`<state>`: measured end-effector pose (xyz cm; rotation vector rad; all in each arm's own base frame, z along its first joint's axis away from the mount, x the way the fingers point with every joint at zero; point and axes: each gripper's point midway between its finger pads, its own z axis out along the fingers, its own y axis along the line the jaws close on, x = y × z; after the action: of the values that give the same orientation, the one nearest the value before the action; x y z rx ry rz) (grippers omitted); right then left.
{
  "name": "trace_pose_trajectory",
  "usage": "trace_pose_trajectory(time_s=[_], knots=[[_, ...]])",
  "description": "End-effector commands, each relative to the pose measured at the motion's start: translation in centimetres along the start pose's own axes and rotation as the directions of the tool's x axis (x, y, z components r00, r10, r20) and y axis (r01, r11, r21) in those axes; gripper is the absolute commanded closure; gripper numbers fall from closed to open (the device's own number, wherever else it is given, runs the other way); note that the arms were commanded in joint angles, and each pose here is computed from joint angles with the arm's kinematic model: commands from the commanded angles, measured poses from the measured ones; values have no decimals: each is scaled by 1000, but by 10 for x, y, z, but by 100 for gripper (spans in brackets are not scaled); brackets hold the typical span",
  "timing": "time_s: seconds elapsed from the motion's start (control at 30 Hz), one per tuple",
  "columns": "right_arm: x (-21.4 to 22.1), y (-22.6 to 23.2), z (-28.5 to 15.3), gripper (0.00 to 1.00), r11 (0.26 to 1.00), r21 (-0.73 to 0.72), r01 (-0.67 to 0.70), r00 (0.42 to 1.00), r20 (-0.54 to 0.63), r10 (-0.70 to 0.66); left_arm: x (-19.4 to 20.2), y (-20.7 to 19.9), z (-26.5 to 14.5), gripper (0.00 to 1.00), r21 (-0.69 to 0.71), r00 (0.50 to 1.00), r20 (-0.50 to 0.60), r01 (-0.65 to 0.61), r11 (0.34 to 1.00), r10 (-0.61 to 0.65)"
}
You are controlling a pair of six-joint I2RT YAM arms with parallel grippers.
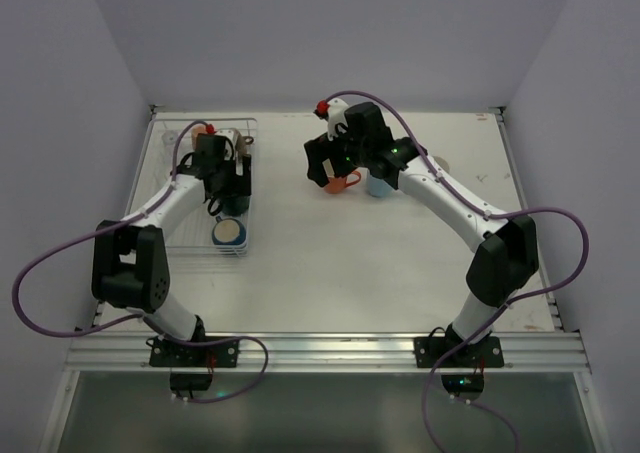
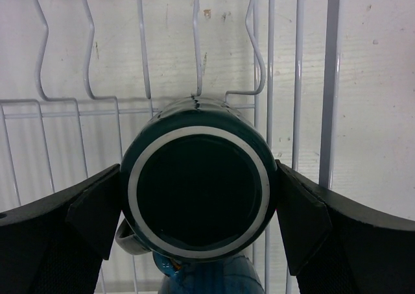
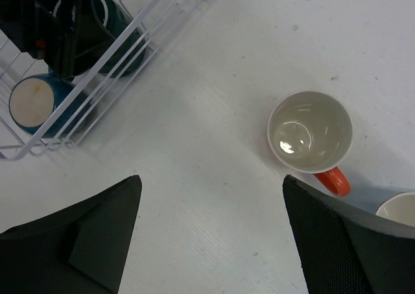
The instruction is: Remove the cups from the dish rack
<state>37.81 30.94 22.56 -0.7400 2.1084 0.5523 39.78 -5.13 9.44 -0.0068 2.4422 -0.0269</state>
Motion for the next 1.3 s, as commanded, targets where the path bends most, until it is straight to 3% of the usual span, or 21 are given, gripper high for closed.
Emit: trace_pose_trajectory(time_s=[0.0, 0.07, 0.1, 0.17, 0.2, 0.3, 0.4, 0.53, 0.7, 0.8, 0.9, 1.07, 1.27], knots=[[-21, 7, -18, 7, 1000, -24, 4, 997, 80, -2, -6, 12, 8, 5, -73, 1000, 8, -23, 997, 23], [-23, 9, -19, 7, 999, -33, 1, 996, 87, 2, -12, 13, 1, 10, -81, 999, 34, -16, 997, 18], [-24, 11, -20, 7, 999, -41, 0, 996, 91, 4, -13, 14, -2, 19, -83, 999, 42, -14, 996, 18], [-25, 18, -21, 6, 997, -79, -10, 995, 93, 18, -23, 14, -15, 27, -82, 996, 85, -2, 997, 9], [-27, 22, -23, 6, 995, -99, -14, 995, 99, 24, -25, 14, -19, 42, -80, 995, 97, 1, 997, 7], [-36, 41, -35, 6, 980, -190, -52, 987, 138, 80, -38, 15, -44, 58, -75, 986, 168, 34, 997, -21], [-46, 63, -46, 6, 946, -307, -107, 969, 182, 169, -50, 17, -73, 67, -71, 970, 239, 72, 995, -53], [-73, 98, -80, 7, 843, -517, -149, 902, 278, 330, -65, 13, -112, 70, -19, 936, 335, 117, 993, -104], [-60, 120, -93, 9, 708, -677, -201, 850, 238, 469, -87, -20, -180, 73, 232, 859, 463, 123, 965, -221], [-61, 130, -106, 11, 616, -765, -190, 810, 233, 539, -87, -63, -216, 73, 497, 822, 463, 70, 865, -332], [-64, 135, -112, 12, 553, -814, -179, 781, 224, 583, -78, -97, -247, 73, 715, 798, 387, 56, 696, -461], [-66, 139, -111, 16, 515, -839, -173, 775, 207, 597, -66, -116, -279, 74, 849, 768, 339, -1, 528, -543], [-63, 142, -102, 17, 508, -839, -196, 778, 182, 601, -60, -122, -294, 74, 898, 752, 305, -24, 439, -584]])
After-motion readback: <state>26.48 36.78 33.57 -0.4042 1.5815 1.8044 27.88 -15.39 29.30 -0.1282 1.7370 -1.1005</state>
